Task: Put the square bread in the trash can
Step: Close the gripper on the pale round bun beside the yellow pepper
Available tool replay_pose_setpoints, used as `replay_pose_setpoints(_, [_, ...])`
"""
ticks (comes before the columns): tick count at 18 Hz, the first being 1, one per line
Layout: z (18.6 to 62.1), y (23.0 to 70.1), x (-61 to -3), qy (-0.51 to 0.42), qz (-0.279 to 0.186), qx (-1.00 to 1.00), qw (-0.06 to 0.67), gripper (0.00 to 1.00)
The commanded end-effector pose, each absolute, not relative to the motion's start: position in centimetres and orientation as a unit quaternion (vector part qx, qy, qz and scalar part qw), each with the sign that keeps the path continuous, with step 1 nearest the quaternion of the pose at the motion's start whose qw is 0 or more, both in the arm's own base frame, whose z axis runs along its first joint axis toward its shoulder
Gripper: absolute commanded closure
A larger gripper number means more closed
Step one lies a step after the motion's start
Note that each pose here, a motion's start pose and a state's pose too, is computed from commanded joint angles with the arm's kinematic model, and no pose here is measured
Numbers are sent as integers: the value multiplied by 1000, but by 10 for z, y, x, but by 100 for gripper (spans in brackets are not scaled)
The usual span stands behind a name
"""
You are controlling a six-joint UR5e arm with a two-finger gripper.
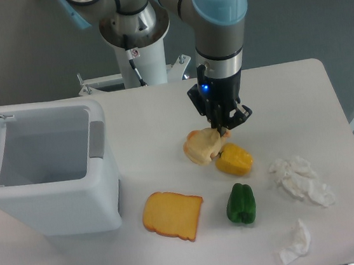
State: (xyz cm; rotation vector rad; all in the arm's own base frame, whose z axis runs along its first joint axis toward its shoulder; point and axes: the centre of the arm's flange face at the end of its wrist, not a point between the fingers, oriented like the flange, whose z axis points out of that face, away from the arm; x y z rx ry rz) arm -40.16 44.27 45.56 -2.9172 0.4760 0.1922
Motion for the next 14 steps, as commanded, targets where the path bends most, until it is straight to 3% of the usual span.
replay_pose_setpoints(14, [466, 449, -401, 136, 71, -983, 99, 80])
